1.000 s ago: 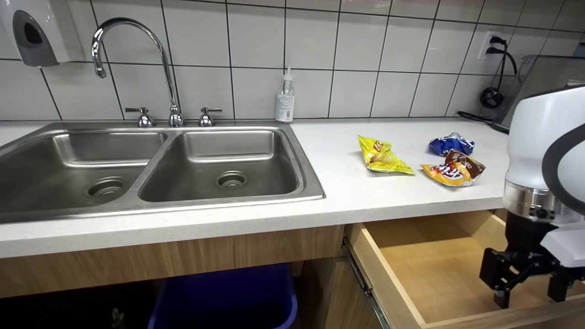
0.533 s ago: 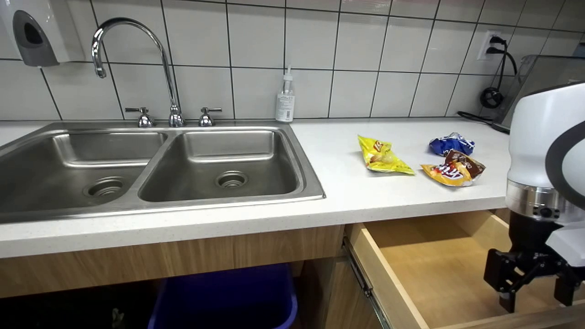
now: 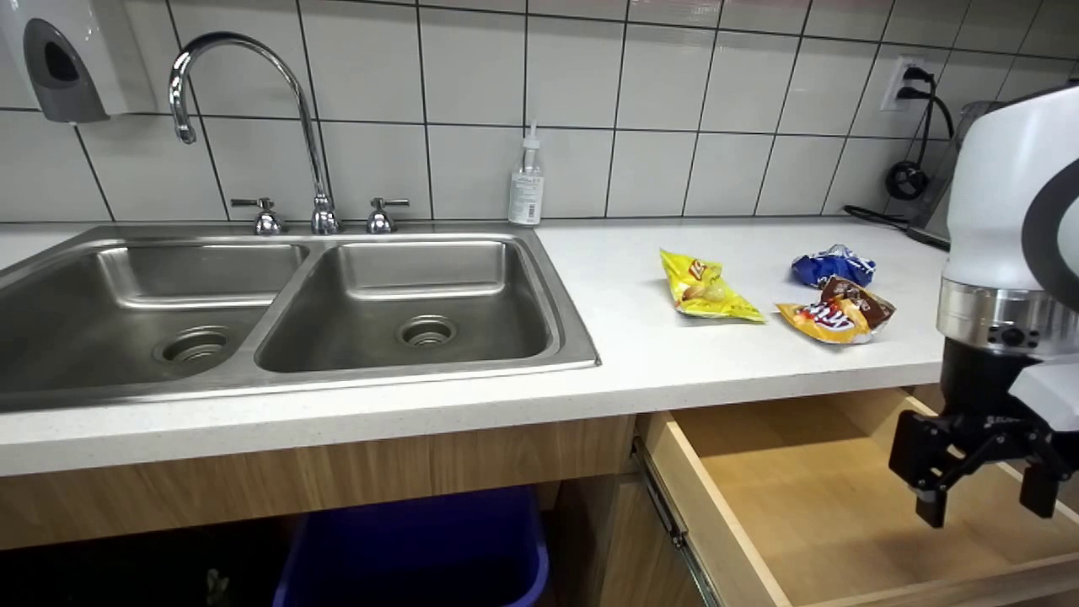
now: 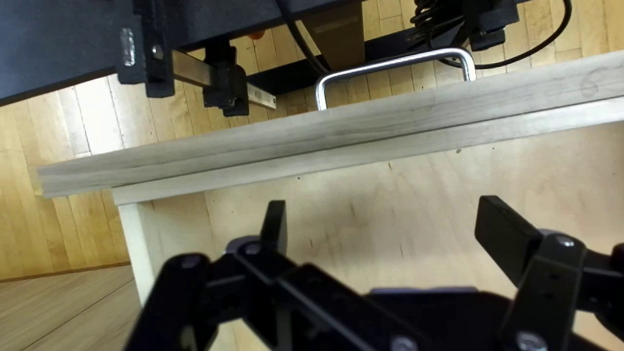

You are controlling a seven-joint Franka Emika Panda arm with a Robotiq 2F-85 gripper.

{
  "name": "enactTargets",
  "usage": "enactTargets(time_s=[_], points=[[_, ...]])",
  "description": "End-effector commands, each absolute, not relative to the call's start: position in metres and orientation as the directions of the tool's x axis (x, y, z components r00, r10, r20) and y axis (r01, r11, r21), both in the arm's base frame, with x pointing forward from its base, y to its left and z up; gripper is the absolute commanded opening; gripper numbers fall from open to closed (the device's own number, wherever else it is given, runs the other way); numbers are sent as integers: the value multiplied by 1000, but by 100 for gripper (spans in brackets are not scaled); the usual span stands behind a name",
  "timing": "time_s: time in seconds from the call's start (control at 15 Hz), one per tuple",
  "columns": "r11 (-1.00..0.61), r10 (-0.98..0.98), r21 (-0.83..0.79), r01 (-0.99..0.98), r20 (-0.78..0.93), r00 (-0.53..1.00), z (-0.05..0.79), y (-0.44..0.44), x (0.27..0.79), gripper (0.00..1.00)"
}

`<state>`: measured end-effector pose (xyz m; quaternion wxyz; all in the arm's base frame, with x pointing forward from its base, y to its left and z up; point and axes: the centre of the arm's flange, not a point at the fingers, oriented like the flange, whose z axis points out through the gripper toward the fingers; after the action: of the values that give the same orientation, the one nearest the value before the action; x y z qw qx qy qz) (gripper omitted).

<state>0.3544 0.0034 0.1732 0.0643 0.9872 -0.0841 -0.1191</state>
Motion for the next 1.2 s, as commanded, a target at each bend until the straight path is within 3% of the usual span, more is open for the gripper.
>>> enactTargets(time_s=[0.0, 0.6, 1.13], points=[[-971, -211, 152, -184, -190, 959, 210, 11, 351, 100], [-971, -218, 128, -204, -110, 970, 269, 26, 372, 100], [-974, -204, 124, -191, -101, 974, 257, 26, 373, 100]])
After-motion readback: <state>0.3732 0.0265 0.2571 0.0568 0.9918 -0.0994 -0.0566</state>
